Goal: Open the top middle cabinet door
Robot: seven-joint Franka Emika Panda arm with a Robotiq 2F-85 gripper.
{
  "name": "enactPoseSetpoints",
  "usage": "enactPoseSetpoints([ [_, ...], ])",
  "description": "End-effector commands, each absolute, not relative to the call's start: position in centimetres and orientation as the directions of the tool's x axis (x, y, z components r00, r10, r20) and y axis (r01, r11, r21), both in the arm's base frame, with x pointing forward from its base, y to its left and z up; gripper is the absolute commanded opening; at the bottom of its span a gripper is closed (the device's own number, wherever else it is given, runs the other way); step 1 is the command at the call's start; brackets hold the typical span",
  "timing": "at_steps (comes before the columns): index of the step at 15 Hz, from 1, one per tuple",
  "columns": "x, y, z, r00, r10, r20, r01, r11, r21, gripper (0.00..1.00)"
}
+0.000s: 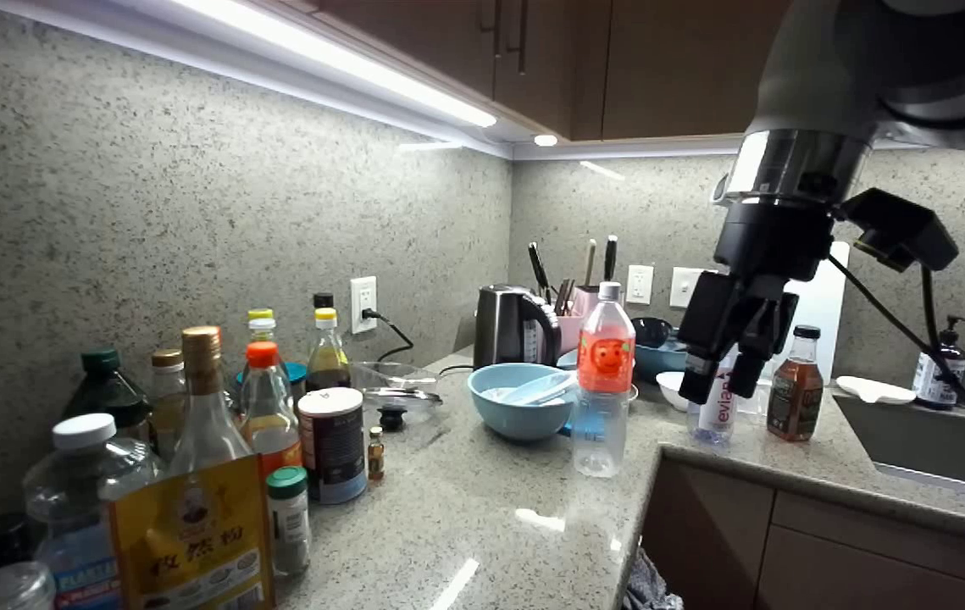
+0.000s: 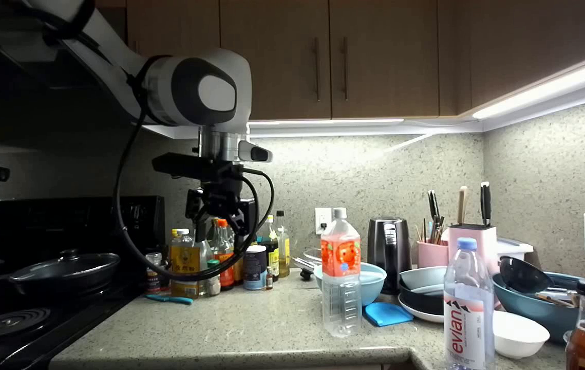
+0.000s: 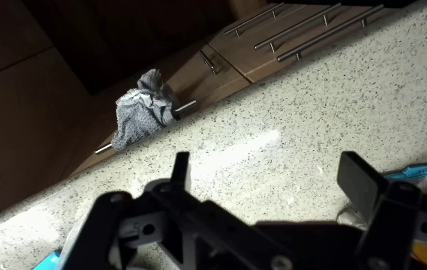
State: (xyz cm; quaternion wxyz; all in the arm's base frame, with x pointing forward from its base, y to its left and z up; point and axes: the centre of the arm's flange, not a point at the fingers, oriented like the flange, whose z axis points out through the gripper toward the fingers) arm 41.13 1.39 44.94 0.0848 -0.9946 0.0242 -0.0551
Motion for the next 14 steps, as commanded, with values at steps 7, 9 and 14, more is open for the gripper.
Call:
enactPoseSetpoints([
  [7,34.8,6.3,50.5,0.926,-0.095,0.364,-0.081,-0.995,-0.053,1.0],
  [9,31.9,8.2,52.6,0.888,-0.12,0.444,-0.112,-0.993,-0.043,1.0],
  [14,30.7,10.3,55.2,0.844,-0.164,0.511,-0.143,-0.986,-0.08,1.0],
])
